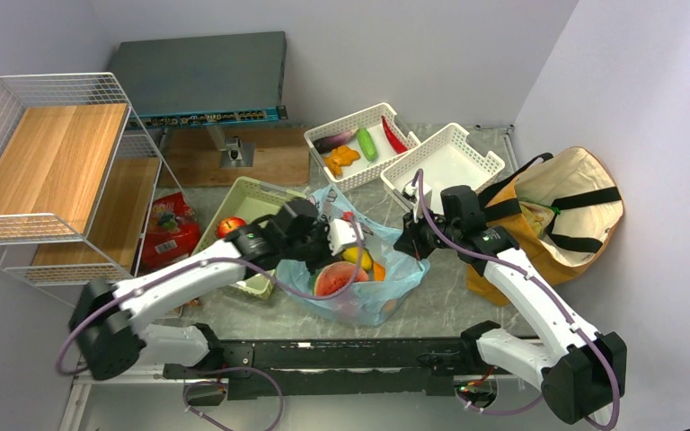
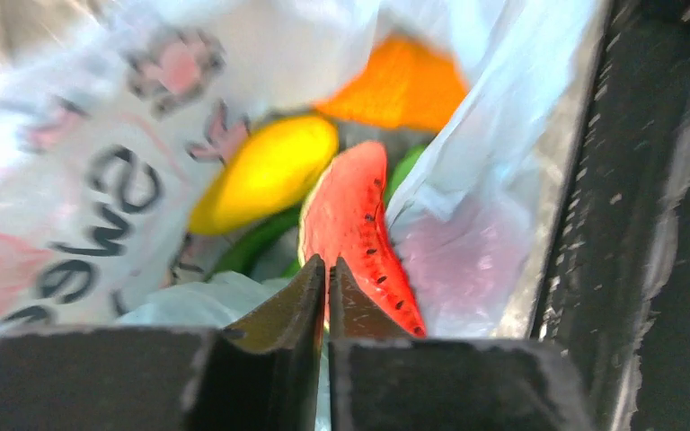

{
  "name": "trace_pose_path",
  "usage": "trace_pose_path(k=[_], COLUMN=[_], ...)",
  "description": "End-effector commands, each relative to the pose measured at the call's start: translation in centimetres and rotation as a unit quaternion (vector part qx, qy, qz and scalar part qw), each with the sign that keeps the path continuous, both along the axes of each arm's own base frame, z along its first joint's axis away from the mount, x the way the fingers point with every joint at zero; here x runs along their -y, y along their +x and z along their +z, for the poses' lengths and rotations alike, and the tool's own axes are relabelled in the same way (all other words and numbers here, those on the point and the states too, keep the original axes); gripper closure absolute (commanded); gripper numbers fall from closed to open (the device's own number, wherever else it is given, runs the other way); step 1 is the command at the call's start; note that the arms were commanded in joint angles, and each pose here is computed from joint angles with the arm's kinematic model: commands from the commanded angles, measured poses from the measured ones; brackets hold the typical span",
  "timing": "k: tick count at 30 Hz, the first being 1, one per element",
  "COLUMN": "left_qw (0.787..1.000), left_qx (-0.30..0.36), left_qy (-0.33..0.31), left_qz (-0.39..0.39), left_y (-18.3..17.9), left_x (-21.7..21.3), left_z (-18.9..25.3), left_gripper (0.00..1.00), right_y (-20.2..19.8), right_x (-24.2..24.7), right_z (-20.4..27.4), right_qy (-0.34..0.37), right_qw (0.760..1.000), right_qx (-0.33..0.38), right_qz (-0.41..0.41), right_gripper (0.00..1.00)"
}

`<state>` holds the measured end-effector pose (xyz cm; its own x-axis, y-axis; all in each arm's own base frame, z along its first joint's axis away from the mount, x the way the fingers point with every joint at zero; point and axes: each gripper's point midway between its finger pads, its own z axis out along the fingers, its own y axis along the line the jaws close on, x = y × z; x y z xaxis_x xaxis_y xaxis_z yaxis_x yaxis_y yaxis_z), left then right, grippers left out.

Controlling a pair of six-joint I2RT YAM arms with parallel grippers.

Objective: Untie the knot of the grocery bags and take out the mixed food

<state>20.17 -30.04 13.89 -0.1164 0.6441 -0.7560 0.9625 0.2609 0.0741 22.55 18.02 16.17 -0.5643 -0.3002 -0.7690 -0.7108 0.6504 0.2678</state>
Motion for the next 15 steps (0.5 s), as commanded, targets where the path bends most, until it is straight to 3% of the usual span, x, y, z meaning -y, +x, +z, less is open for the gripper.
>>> trace_pose_path(k=[1,3,4,6,7,12,15], left_qw=[0.987,0.986,0.987,0.992,0.994,0.999,1.0], left_qx=[0.062,0.073,0.069,0.044,0.027,0.002,-0.013], left_qy=[-0.146,-0.151,-0.141,-0.11,-0.097,-0.034,0.018], left_qz=[-0.039,-0.028,-0.028,-0.038,-0.033,0.0,0.016], left_y=[-1.5,-1.5,-1.5,-1.7,-1.5,0.6,1.7], left_x=[0.5,-0.3,-0.5,-0.3,-0.2,0.4,0.1], left_z=[11.4,12.3,11.9,10.2,9.1,2.8,-0.8], left_gripper=[0.99,1.0,0.95,0.64,0.59,0.66,0.61], right_y=[0.3,0.3,0.3,0.2,0.1,0.2,0.2], right_x=[0.0,0.0,0.0,-0.1,-0.1,-0.1,-0.1], right_z=[0.9,0.8,0.7,0.6,0.5,0.4,0.6], right_qy=[0.001,0.001,0.001,0.005,0.007,0.006,0.006], right_qw=[1.0,1.0,1.0,1.0,1.0,1.0,1.0], right_qx=[0.03,0.029,0.028,0.024,0.023,0.022,0.023], right_qz=[0.005,0.005,0.005,0.004,0.004,0.004,0.004], right_gripper=[1.0,1.0,1.0,1.0,1.0,1.0,1.0])
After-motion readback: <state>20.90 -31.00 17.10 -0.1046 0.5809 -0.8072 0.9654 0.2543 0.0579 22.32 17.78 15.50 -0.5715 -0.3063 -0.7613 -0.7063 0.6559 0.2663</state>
